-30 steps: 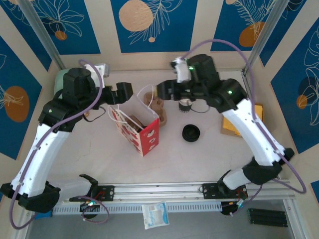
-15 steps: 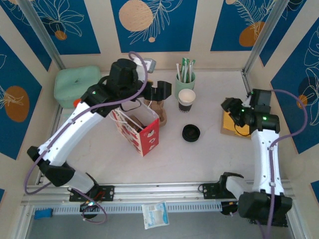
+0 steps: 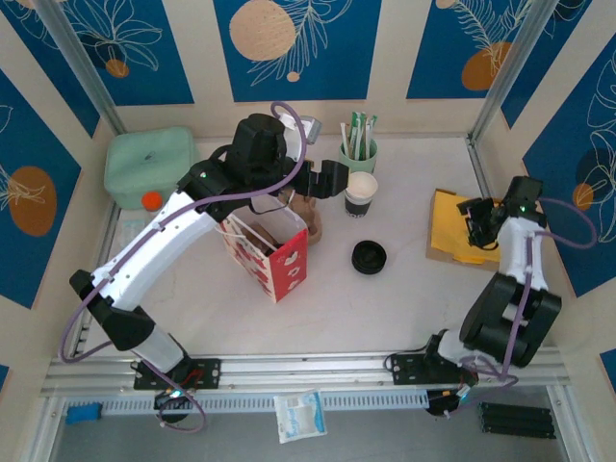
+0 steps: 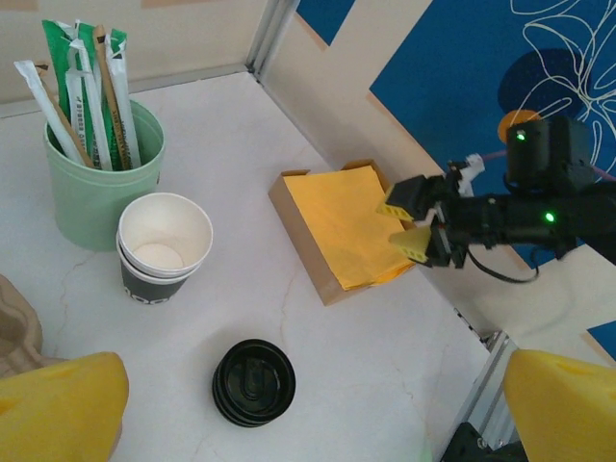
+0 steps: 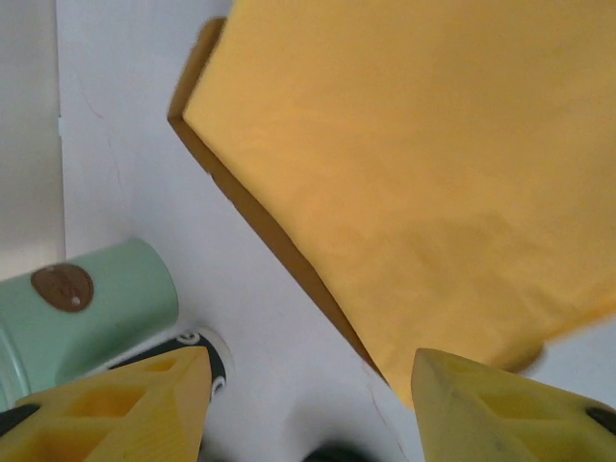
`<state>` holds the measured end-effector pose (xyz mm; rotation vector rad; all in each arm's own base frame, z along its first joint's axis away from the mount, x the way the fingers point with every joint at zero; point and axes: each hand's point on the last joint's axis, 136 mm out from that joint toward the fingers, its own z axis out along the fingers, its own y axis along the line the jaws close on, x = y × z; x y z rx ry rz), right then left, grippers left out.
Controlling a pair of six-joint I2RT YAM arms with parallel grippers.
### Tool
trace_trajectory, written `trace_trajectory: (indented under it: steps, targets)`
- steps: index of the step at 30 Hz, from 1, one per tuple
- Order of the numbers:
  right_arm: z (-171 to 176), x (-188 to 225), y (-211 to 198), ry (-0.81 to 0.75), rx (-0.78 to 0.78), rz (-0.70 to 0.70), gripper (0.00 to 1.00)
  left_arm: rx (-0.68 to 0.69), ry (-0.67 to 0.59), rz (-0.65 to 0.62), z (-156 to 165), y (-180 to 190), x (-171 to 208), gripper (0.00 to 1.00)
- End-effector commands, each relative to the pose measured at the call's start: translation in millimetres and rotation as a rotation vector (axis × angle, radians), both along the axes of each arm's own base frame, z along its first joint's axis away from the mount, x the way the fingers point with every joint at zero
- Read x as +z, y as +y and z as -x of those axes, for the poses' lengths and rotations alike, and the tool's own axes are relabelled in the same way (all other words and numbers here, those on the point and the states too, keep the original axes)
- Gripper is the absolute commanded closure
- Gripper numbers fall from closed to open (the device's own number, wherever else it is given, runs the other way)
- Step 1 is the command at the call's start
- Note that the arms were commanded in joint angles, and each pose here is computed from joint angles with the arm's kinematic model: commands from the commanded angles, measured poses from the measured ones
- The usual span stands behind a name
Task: Pack the takeout coffee
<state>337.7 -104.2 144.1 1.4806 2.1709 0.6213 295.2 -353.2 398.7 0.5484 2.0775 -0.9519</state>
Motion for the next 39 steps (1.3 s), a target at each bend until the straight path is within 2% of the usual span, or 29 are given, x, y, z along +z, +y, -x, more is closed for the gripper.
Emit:
trace_trajectory:
  steps: [1,7,12,23,39]
  targets:
    - [-40.0,5.7,-4.9,-0.067,0.063,-0.007,0.43,-0.033,-0.012,0.016,2.6,-9.9,6.6,0.01]
    - [-90.8,-10.6,5.2,-0.043,0.183,-0.045,0.43,-0.022,-0.001,0.007,-0.9,-12.6,-0.2,0.01]
    - [-114.8,-26.2,27.2,-0.006,0.252,-0.053,0.43,-0.024,0.0,0.002,-3.4,-15.8,-2.4,0.01]
    - [-124.0,-61.3,88.0,0.048,0.351,-0.102,0.43,-0.017,-0.003,-0.014,-2.7,-11.9,-2.6,0.0]
    - [-152.4,-45.8,181.5,-0.015,0.478,-0.159,0.44,0.01,-0.011,-0.027,1.2,-0.5,-0.4,0.01]
